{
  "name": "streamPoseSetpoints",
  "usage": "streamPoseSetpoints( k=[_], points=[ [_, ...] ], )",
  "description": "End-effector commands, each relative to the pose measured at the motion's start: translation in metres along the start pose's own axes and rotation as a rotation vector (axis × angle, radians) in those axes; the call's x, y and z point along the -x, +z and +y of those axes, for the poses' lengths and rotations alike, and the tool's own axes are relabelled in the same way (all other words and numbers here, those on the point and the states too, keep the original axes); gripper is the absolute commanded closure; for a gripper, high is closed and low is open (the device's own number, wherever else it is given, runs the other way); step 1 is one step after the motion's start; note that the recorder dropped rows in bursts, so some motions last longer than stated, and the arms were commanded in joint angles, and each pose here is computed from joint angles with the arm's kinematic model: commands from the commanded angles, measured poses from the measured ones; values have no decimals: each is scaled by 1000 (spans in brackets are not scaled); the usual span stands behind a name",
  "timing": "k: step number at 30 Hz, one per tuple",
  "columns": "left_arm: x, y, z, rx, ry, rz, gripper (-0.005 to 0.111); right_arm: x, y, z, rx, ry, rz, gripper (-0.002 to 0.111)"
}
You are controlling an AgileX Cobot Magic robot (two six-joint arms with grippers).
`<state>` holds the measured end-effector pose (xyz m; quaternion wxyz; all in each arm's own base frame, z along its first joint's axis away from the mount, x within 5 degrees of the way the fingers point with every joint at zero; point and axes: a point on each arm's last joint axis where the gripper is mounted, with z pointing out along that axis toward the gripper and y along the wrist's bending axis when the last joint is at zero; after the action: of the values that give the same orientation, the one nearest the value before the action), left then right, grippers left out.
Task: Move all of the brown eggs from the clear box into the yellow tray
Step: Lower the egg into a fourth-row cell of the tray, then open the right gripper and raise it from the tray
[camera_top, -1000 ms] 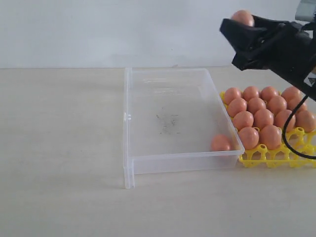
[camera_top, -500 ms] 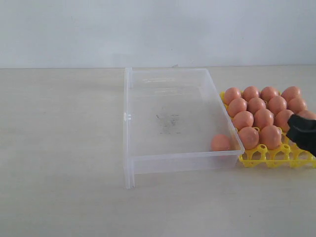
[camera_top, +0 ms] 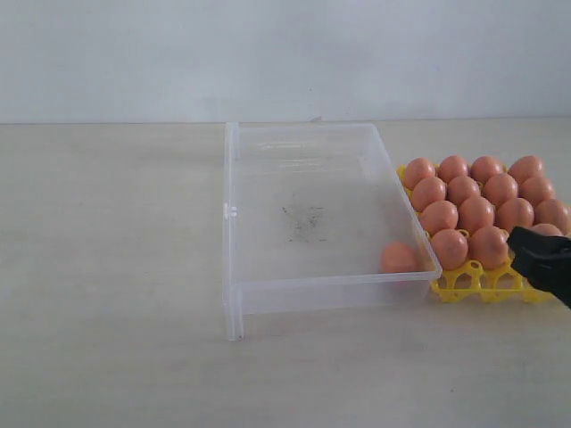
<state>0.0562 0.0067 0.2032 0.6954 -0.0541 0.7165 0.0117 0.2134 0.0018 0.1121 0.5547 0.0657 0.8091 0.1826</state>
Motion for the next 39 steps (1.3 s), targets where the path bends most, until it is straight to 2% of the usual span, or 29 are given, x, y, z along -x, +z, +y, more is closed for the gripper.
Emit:
streamPoseSetpoints(
  k=[1, 9, 14, 19, 22, 32, 39],
  points=[
    [-1, 0, 0, -1, -3, 2, 103, 1, 10, -6, -13, -26, -12, 109],
    [-1, 0, 0, -1, -3, 2, 103, -1, 28, -14, -16, -101, -1, 109],
    [-1, 0, 0, -1, -3, 2, 103, 1, 29, -21, -88, -139, -23, 109],
    [-1, 0, 0, -1, -3, 2, 103, 1, 29, -22, -92, -175, -22, 109],
    [-1, 0, 0, -1, -3, 2, 103, 1, 30, -23, -107, -168, -23, 109],
    [-1, 0, 0, -1, -3, 2, 103, -10, 50, -26, -34, -131, 25, 109],
    [-1, 0, 0, -1, -3, 2, 103, -9, 50, -33, -102, -98, 6, 108]
  ],
)
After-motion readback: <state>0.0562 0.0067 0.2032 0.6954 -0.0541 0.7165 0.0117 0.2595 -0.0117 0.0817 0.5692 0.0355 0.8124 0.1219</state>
